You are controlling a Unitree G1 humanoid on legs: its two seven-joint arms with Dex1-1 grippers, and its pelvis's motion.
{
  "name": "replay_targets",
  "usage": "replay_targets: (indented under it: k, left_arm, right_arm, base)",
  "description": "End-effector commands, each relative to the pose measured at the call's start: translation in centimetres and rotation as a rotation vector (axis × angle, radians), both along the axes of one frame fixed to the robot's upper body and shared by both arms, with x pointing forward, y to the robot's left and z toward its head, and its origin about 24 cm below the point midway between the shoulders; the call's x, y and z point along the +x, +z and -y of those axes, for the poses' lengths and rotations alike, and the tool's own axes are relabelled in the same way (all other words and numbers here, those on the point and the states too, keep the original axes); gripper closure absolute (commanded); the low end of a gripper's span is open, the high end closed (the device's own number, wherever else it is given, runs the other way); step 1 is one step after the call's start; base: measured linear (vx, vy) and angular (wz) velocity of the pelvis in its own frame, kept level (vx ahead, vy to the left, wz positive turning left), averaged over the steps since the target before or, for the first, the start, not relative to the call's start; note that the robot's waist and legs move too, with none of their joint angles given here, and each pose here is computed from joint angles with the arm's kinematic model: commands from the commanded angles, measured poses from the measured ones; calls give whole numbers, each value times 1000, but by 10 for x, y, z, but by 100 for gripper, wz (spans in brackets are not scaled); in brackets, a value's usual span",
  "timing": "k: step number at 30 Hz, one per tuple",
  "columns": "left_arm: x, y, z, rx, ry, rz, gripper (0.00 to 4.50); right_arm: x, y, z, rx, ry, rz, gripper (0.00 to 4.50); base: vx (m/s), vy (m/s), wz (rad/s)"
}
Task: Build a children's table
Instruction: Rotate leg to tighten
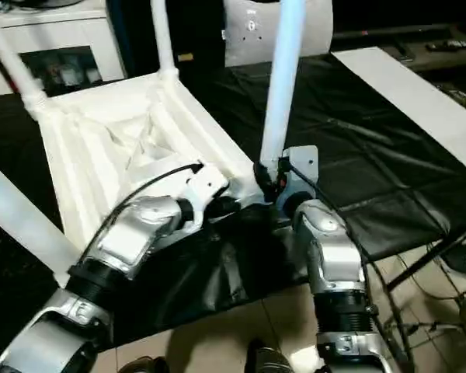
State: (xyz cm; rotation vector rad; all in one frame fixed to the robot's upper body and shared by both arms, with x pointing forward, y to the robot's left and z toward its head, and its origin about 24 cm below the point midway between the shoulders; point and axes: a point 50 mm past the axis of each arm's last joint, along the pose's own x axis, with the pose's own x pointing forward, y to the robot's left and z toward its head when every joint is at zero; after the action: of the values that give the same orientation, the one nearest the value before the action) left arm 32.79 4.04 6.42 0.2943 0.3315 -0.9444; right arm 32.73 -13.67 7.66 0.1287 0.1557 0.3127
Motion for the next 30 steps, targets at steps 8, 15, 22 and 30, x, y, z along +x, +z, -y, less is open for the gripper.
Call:
replay_targets:
  k: [8,15,22,30]
  left_arm:
    - [-7,25,11,-86,-192,128,450]
    - [-14,18,-12,-39,-359,91,450]
    - [-27,12,-31,40,-637,43,450]
    - [-33,10,-48,137,-817,1,450]
  right_arm:
    - [-11,11,12,-30,229,97,102]
    - [-26,17,42,-132,514,80,59]
    - [-42,23,61,-225,857,60,59]
    - [-54,21,61,-224,1111,-34,105]
  base:
    - [0,0,0]
    - [12,-22,1]
    - [0,0,0]
    - [0,0,0]
